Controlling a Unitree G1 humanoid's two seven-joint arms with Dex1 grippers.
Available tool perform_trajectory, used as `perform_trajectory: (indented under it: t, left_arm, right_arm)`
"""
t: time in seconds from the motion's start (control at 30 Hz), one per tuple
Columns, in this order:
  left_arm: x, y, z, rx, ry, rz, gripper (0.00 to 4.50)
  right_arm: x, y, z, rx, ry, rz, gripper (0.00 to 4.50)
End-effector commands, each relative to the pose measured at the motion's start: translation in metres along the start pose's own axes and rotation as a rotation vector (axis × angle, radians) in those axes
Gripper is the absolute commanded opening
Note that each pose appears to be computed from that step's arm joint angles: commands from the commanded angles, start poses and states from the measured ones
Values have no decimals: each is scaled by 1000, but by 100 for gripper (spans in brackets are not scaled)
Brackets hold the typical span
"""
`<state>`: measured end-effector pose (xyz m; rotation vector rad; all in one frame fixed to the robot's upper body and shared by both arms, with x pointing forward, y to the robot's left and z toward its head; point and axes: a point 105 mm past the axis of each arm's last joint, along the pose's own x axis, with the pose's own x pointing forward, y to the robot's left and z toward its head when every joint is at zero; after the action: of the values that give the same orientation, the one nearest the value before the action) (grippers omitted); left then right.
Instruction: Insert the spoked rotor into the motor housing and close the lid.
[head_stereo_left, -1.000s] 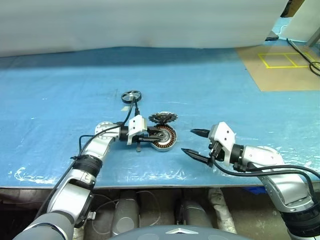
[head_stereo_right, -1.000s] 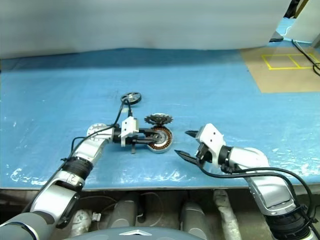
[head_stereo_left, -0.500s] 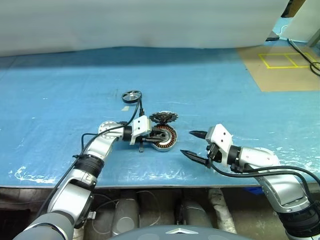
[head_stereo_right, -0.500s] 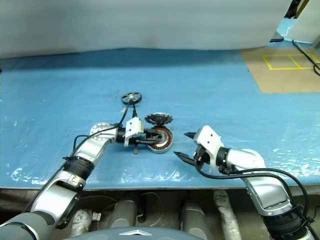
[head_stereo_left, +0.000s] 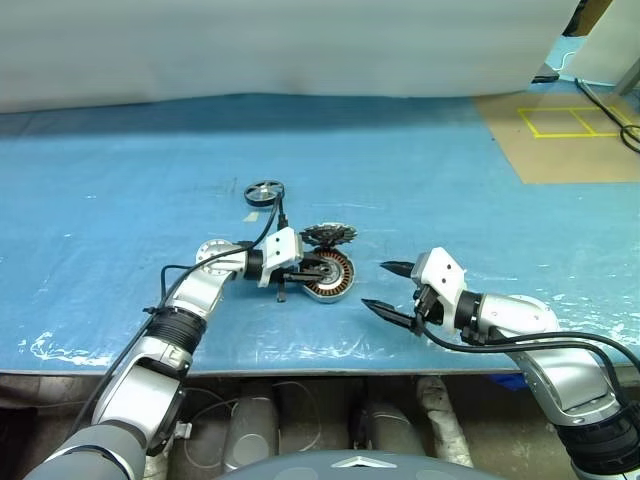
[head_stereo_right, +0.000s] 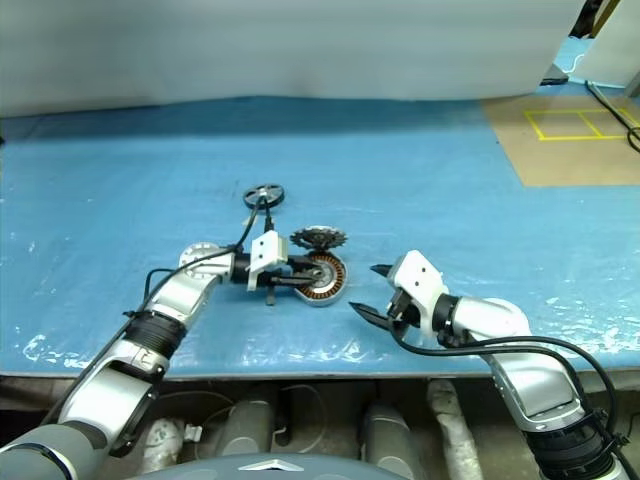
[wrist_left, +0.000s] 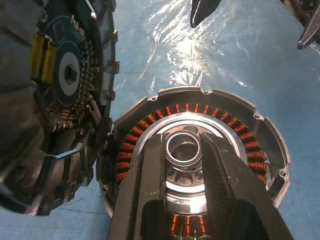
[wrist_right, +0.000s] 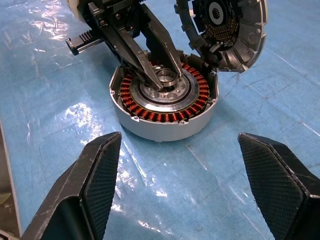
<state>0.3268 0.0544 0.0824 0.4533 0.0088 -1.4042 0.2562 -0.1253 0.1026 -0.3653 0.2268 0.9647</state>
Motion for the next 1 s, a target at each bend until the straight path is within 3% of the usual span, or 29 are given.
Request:
perform_trajectory:
  t: [0.03, 0.37, 0.6, 0.7, 0.83, 1.0]
  left_arm:
    - [2, -5, 0, 8, 11, -31, 70]
    - [0, -5, -4, -10, 46, -28, 70]
    - [-1, -4, -7, 0, 66, 1, 294]
    - [-2, -9, -1, -30, 42, -45, 294]
    - [-9, 6, 10, 13, 30, 19, 294]
    - [-32, 2, 35, -68, -120, 4, 294]
  right_arm:
    - [0, 2, 11, -45, -27, 2, 389]
    - [2, 0, 11, -56, -23, -7, 389]
    - [3, -3, 14, -62, -26, -10, 389]
    - [4, -3, 13, -61, -26, -10, 389]
    - [5, -3, 13, -62, -28, -8, 389]
    - [5, -2, 25, -14, -98, 26, 389]
